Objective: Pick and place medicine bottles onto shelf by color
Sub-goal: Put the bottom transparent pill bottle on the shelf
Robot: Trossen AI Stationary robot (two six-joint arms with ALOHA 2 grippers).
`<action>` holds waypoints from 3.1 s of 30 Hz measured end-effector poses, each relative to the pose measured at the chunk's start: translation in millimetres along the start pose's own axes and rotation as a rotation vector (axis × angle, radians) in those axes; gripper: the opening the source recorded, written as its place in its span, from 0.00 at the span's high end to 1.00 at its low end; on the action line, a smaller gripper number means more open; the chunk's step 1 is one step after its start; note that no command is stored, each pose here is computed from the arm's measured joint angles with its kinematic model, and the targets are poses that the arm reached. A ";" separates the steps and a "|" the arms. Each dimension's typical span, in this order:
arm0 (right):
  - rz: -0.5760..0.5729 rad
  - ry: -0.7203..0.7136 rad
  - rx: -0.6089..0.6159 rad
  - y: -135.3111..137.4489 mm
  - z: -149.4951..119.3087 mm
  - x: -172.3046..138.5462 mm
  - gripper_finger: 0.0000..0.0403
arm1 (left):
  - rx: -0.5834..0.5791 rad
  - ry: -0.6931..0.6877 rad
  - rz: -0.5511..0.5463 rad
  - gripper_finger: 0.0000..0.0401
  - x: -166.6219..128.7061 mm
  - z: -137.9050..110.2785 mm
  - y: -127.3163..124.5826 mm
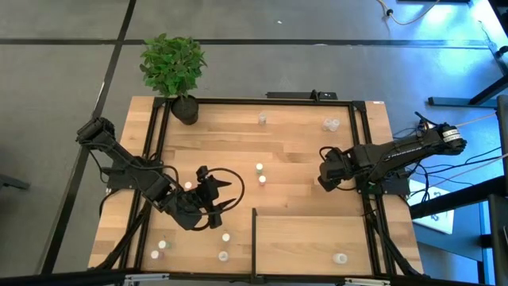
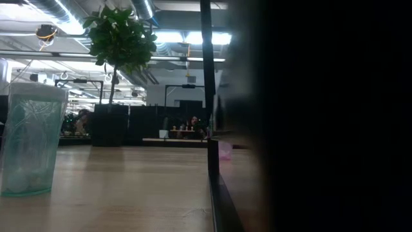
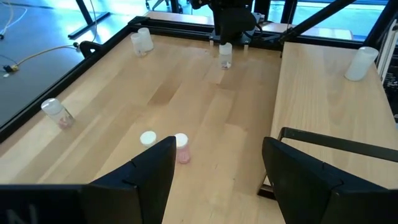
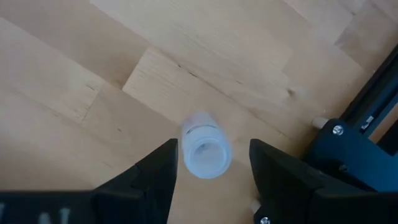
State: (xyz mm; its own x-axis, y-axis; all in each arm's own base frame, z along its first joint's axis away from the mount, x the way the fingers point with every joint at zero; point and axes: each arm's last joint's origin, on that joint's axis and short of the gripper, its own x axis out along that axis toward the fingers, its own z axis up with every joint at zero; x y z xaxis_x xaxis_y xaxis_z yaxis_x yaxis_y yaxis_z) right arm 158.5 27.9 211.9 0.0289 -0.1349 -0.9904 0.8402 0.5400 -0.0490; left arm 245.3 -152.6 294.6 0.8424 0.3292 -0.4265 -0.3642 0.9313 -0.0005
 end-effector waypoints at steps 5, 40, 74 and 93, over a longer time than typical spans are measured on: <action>0.003 0.004 -0.024 -0.4 -1.3 5.8 0.50 | -0.001 0.000 0.000 0.42 0.0 0.0 0.0; 0.052 -0.003 -0.056 -0.7 -7.6 35.5 0.63 | -0.021 -0.002 0.020 0.42 4.8 2.5 3.8; 0.272 -0.248 -0.416 36.7 -4.1 -12.5 0.62 | -0.002 0.003 0.022 0.42 4.5 1.6 3.9; 0.387 -0.392 -0.515 54.0 -16.0 -62.5 0.62 | 0.114 0.047 0.003 0.42 0.9 -4.3 3.0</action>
State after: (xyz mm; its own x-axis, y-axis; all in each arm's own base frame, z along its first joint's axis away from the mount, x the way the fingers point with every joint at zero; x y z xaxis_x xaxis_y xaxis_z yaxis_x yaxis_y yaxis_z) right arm 193.4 78.8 269.2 0.5418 -0.0902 -0.8356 0.3742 0.9161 0.1437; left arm 243.3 -150.2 290.4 0.8207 0.3268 -0.4687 -0.3170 0.9429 0.1025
